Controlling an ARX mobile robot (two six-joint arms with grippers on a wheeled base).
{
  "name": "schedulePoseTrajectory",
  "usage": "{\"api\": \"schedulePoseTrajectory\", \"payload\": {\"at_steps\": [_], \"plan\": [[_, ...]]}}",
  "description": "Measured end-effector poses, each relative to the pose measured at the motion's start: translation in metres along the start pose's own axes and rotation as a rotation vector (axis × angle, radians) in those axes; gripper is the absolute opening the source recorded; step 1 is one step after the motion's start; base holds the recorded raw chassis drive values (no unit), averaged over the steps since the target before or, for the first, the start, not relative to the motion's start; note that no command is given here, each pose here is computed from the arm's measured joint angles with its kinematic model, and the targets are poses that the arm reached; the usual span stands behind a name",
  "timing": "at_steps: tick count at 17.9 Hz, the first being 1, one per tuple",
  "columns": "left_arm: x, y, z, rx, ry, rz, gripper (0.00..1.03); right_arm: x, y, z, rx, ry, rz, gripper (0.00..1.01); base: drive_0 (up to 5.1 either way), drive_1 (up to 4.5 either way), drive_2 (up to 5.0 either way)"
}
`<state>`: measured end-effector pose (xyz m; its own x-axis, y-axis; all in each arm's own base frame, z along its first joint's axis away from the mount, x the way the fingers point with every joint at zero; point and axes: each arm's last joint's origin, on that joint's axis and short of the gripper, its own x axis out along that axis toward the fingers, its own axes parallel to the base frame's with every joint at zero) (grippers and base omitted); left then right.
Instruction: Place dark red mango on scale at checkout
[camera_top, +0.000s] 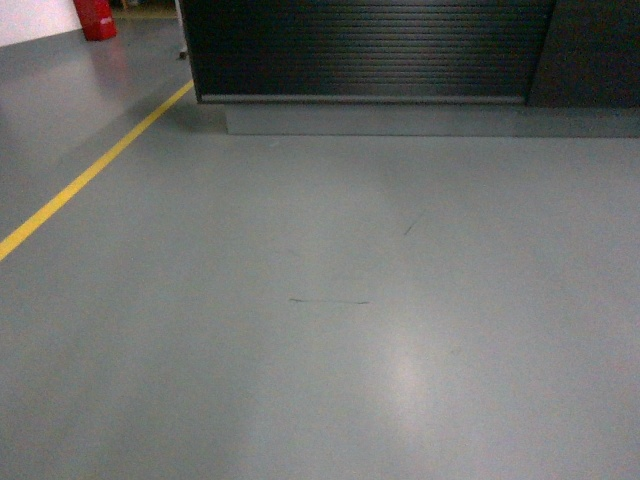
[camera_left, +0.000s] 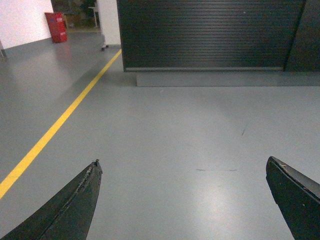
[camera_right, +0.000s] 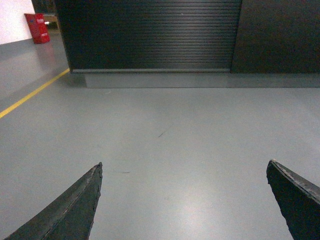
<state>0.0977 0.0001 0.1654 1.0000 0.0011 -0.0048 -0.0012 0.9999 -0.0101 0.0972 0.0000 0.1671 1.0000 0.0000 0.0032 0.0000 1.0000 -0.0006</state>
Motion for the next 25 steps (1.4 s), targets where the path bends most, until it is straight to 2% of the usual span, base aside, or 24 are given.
{"api": "schedulePoseTrajectory", "payload": {"at_steps": [25], "plan": [[0.0000,0.0000,0.0001,0.000,-0.002,0.001,0.98,0.0000,0.0000,0.0004,0.000,-0.004,-0.001,0.98,-0.1,4.22,-4.3]]}}
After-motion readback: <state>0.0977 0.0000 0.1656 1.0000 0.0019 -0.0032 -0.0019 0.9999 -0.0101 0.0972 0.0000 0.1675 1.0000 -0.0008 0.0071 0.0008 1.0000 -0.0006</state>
